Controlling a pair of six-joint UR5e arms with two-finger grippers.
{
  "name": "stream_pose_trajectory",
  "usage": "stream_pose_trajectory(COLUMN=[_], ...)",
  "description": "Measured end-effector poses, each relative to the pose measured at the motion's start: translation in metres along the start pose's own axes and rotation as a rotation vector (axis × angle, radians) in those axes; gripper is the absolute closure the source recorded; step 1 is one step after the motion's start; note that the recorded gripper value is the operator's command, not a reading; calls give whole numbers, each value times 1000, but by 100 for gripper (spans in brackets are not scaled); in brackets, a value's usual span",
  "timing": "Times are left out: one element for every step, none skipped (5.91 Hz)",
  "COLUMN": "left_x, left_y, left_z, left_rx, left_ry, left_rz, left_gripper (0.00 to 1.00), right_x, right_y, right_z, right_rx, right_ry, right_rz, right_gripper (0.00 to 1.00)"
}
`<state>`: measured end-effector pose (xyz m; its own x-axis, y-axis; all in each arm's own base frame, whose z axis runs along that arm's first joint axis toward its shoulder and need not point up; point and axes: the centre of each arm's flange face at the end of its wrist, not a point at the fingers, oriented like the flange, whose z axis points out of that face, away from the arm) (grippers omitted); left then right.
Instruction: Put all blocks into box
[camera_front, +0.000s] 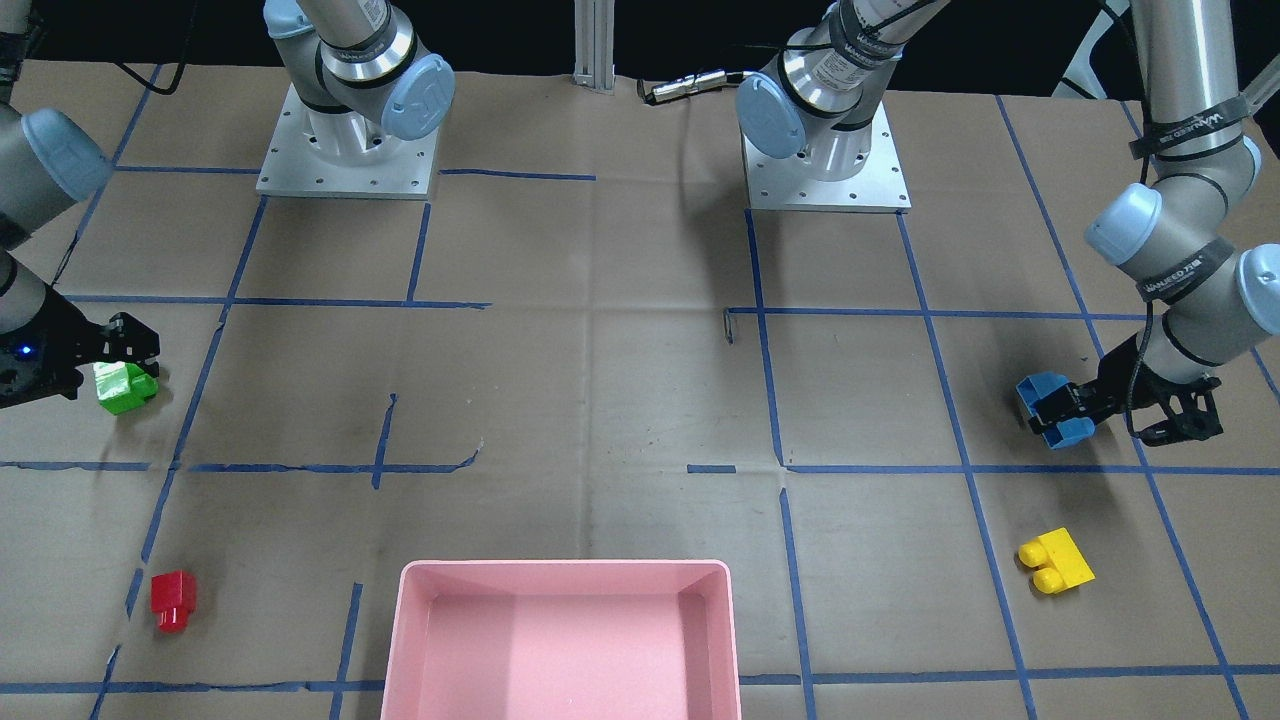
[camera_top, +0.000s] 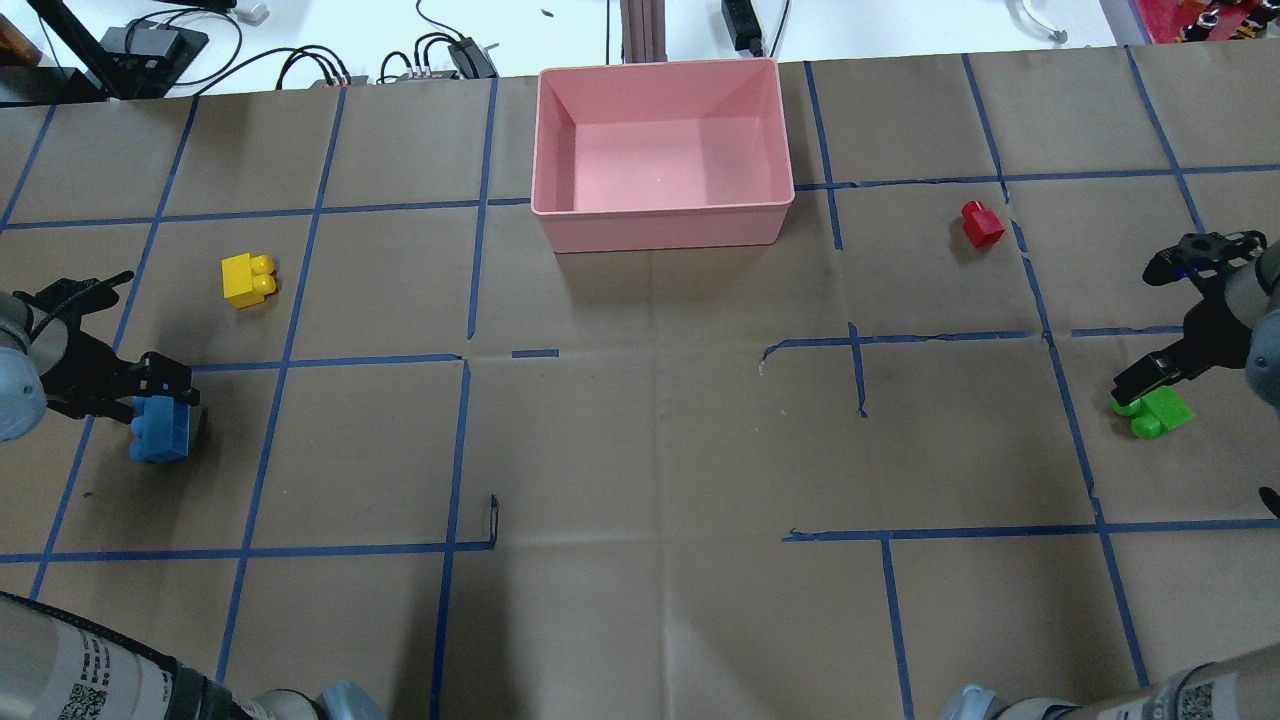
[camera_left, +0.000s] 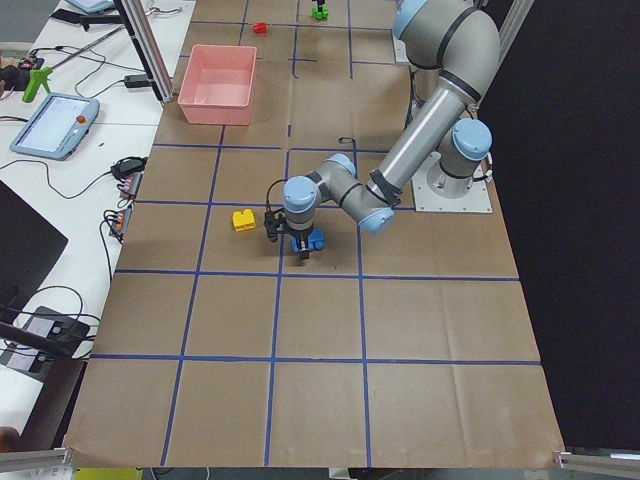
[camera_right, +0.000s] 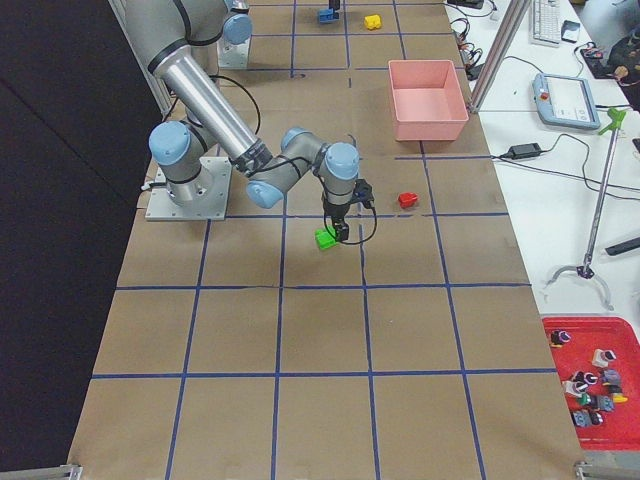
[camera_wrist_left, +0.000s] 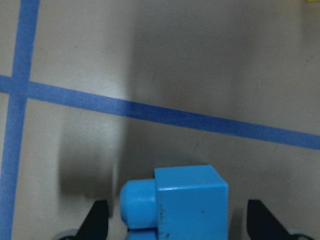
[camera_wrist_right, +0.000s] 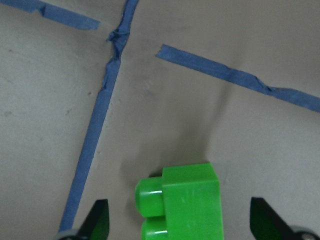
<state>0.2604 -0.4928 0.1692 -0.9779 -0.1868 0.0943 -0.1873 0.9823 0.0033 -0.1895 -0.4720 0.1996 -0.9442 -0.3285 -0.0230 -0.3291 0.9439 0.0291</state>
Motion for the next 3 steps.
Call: stream_pose_trajectory(left_x=[0, 0, 0], left_y=[0, 1, 1], left_z=[-1, -1, -1], left_rx=[1, 0, 0], left_ry=[-1, -1, -1], left_rz=[0, 1, 2], left_gripper=[38, 48, 66], right_x=[2, 2, 1], right_y=[1, 3, 6], right_z=[6, 11, 15], right_rx=[-8, -14, -16], right_ry=[-10, -18, -23], right_rz=[1, 4, 7], right_gripper=[1, 1, 1])
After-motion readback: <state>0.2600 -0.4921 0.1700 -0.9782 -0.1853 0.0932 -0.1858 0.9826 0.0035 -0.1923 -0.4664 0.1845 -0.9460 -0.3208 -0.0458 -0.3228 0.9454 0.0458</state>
